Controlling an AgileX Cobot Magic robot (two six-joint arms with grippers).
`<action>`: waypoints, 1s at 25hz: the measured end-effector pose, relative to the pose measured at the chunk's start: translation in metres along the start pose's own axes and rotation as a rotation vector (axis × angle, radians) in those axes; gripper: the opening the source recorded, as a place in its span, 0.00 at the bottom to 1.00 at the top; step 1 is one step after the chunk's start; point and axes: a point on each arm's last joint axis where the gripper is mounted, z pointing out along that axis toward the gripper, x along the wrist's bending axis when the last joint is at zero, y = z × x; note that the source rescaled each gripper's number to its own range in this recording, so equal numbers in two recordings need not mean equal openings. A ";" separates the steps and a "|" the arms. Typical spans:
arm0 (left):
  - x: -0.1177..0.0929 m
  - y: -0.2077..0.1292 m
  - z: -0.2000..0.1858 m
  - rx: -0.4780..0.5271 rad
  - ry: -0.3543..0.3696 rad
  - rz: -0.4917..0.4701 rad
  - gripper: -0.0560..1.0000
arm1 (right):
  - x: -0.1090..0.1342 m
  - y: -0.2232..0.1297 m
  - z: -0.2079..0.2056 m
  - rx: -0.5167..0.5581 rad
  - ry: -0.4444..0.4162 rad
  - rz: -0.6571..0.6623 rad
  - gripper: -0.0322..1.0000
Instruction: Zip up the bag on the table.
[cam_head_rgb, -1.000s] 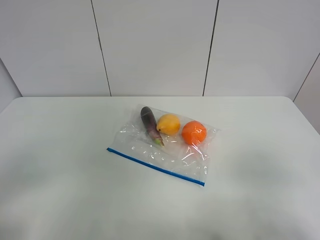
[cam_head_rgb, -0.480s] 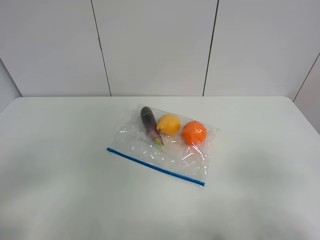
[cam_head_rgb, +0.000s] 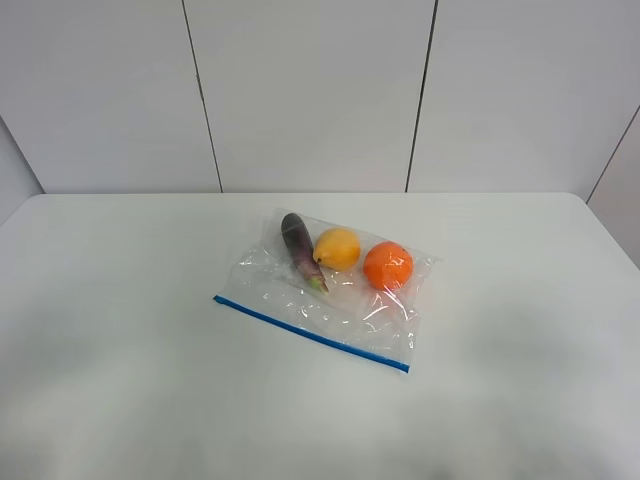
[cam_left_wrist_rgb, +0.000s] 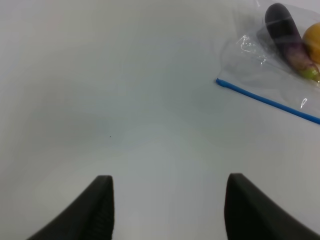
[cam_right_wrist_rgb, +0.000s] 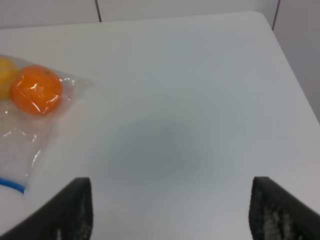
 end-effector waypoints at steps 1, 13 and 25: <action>0.000 0.000 0.000 0.000 0.000 0.000 0.72 | 0.000 0.000 0.000 0.000 0.000 0.000 0.95; 0.000 0.000 0.000 0.000 0.000 0.000 0.72 | 0.000 0.000 0.000 0.000 0.000 0.000 0.95; 0.000 0.000 0.000 0.000 0.000 0.000 0.72 | 0.000 0.000 0.000 -0.003 0.000 0.000 0.95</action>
